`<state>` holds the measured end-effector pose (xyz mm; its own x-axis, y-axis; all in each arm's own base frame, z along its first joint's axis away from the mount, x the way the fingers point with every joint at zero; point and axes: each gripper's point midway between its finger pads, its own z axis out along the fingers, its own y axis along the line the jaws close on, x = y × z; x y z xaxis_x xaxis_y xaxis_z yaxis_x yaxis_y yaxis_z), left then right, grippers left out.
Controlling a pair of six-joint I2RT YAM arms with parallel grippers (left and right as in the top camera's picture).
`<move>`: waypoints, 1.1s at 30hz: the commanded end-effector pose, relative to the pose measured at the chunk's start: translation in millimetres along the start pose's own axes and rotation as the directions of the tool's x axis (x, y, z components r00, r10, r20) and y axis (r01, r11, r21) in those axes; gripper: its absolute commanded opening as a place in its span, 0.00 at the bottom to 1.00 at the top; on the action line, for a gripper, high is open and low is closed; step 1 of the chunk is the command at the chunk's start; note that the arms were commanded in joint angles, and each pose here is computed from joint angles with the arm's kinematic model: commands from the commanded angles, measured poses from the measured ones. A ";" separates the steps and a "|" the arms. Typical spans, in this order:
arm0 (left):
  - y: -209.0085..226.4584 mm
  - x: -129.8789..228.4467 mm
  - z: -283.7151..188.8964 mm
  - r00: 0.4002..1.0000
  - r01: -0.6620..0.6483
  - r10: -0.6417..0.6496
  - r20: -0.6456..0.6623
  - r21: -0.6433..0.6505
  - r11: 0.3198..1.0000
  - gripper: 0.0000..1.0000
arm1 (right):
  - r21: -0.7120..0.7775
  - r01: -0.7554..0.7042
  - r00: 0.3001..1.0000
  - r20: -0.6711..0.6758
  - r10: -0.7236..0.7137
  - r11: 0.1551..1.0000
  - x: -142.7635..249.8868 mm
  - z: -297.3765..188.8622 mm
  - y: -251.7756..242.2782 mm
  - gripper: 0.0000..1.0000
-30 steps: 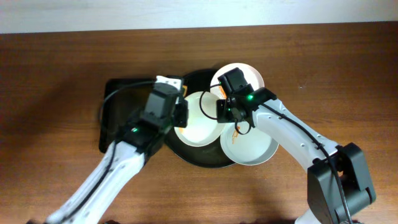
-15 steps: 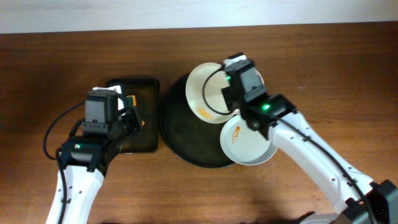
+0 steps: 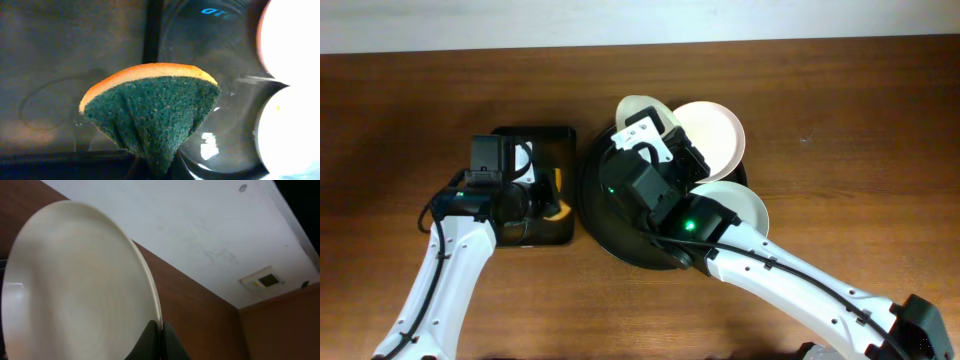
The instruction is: Clean dirty plates on tray and stack at the side
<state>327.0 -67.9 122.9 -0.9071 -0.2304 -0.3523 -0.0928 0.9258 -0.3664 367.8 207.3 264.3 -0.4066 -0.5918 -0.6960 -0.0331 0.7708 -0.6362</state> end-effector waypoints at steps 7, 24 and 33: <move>-97.2 13.5 -26.2 0.980 -0.168 0.201 -0.004 0.531 0.831 0.00 | -0.001 -0.089 0.996 0.030 0.089 0.996 -12.0 -5.8 -7.7 0.04; -143.0 12.8 -6.9 0.946 -0.275 0.319 0.062 0.678 0.682 0.00 | -0.262 -0.258 0.948 0.119 0.297 0.930 -42.9 -45.2 -22.3 0.04; -144.7 -13.5 1.3 0.958 -0.274 0.258 0.122 0.642 0.716 0.00 | -0.355 -0.231 0.951 0.114 0.287 0.906 -44.0 -52.7 -9.5 0.04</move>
<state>344.4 -197.9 173.3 -0.8436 0.0188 -0.5366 0.4611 0.5374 -0.7061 343.9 232.1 307.5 -0.3079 -0.3969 -0.8647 -0.2209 0.9138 -0.3408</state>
